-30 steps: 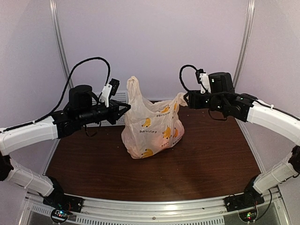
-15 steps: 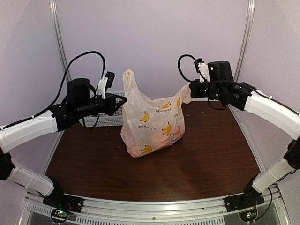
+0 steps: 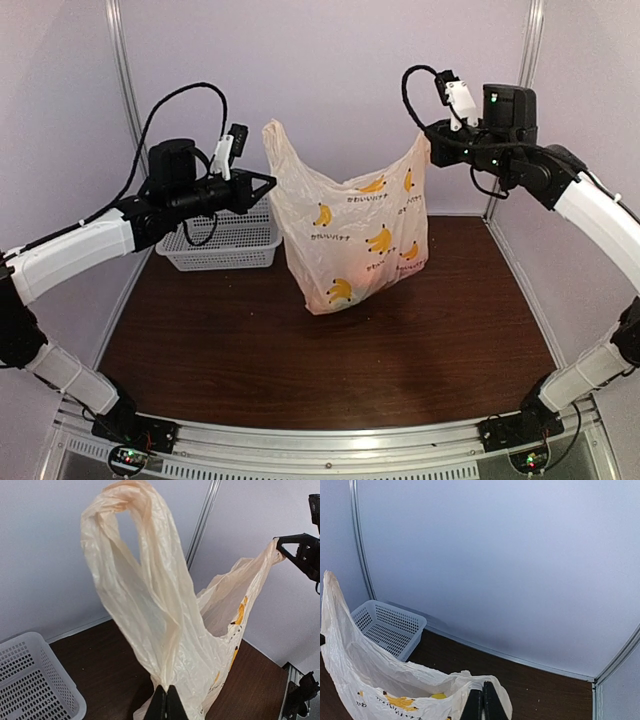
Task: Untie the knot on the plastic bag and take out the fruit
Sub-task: Pick up the bag handles from the takeout bag, then place the takeout bag at the center of the board.
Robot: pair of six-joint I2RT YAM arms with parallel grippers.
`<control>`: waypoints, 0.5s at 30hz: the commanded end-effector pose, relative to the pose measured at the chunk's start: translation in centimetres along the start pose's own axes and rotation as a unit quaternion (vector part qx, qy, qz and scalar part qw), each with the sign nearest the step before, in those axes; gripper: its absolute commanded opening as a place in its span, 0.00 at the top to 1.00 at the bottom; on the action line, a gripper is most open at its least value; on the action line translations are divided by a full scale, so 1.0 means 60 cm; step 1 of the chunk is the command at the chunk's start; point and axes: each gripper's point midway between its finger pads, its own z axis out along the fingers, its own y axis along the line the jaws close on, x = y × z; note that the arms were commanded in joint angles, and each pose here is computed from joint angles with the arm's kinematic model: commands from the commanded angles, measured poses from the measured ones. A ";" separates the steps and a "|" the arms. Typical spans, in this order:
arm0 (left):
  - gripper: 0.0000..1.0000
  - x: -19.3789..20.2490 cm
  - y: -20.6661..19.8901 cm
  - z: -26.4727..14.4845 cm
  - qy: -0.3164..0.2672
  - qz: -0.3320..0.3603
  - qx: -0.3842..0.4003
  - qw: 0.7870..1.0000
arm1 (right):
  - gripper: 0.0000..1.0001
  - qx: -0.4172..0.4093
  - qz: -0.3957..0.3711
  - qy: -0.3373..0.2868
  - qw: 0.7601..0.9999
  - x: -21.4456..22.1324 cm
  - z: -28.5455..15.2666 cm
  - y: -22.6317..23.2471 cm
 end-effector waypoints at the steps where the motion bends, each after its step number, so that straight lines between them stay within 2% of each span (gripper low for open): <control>1: 1.00 -0.015 -0.003 0.025 -0.021 0.031 0.025 0.999 | 1.00 -0.060 -0.013 0.028 0.998 0.053 -0.014 0.030; 6: 1.00 -0.002 0.014 0.058 -0.014 0.042 0.019 0.999 | 1.00 -0.186 -0.003 0.066 0.980 0.102 -0.062 0.101; 9: 1.00 0.000 0.031 0.078 -0.015 0.042 0.009 0.999 | 1.00 -0.269 -0.001 0.088 0.959 0.117 -0.105 0.153; 15: 1.00 -0.036 0.054 0.108 -0.043 0.030 0.005 0.999 | 1.00 -0.406 -0.006 0.121 0.906 0.119 -0.193 0.245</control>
